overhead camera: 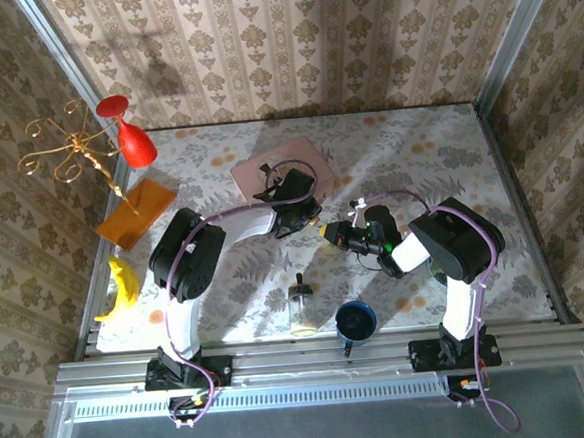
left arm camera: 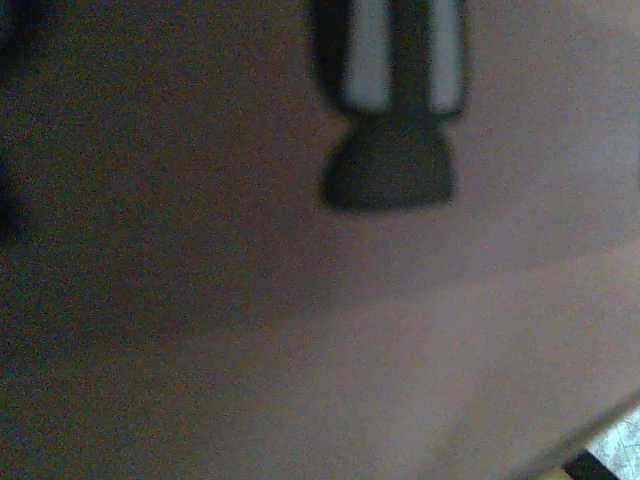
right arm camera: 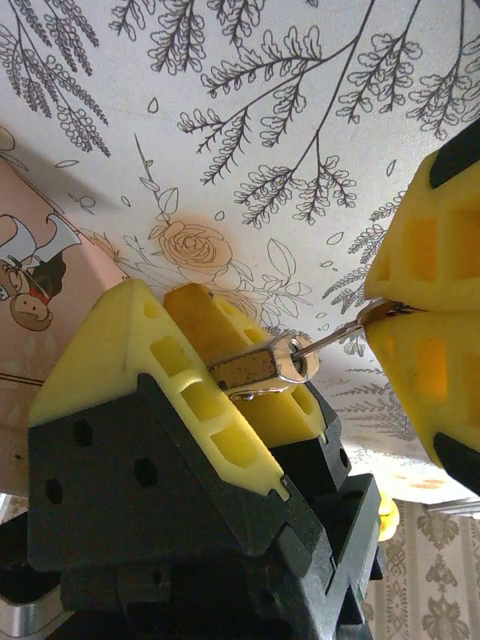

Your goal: Unlock a padlock with a key

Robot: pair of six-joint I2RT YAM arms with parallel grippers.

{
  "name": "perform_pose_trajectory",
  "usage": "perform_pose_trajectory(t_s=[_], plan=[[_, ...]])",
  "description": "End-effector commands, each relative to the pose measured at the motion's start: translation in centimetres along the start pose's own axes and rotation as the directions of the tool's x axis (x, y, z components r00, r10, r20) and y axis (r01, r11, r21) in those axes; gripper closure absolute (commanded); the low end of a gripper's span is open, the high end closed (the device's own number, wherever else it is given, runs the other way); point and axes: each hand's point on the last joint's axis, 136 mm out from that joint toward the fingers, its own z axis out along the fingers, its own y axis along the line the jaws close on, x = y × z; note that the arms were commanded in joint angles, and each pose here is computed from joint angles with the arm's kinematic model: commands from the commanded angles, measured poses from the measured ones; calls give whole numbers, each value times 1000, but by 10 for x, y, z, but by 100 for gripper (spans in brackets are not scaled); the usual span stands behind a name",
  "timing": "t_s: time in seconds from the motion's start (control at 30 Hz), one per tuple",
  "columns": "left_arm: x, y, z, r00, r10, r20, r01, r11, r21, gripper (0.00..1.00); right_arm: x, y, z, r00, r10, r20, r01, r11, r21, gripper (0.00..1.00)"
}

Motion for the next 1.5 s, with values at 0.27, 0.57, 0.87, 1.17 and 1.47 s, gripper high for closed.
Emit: perform_pose_trajectory(t_s=[0.27, 0.57, 0.87, 1.17, 1.47], plan=[[56, -48, -29, 978, -16, -210, 53, 984, 171, 100, -35, 36, -1, 982, -101, 157, 113, 991, -75, 100], [54, -50, -33, 979, -45, -201, 80, 983, 167, 100, -32, 18, -18, 963, -186, 195, 181, 983, 46, 100], [59, -51, -30, 974, -64, -215, 99, 983, 156, 100, -31, 26, -14, 953, -236, 188, 226, 971, 72, 100], [60, -51, -31, 974, -58, -221, 95, 983, 159, 100, -32, 25, -14, 974, -117, 194, 107, 992, 61, 100], [65, -52, -31, 970, -50, -237, 90, 983, 161, 100, -31, 35, -6, 985, -12, 174, 15, 1000, -14, 100]])
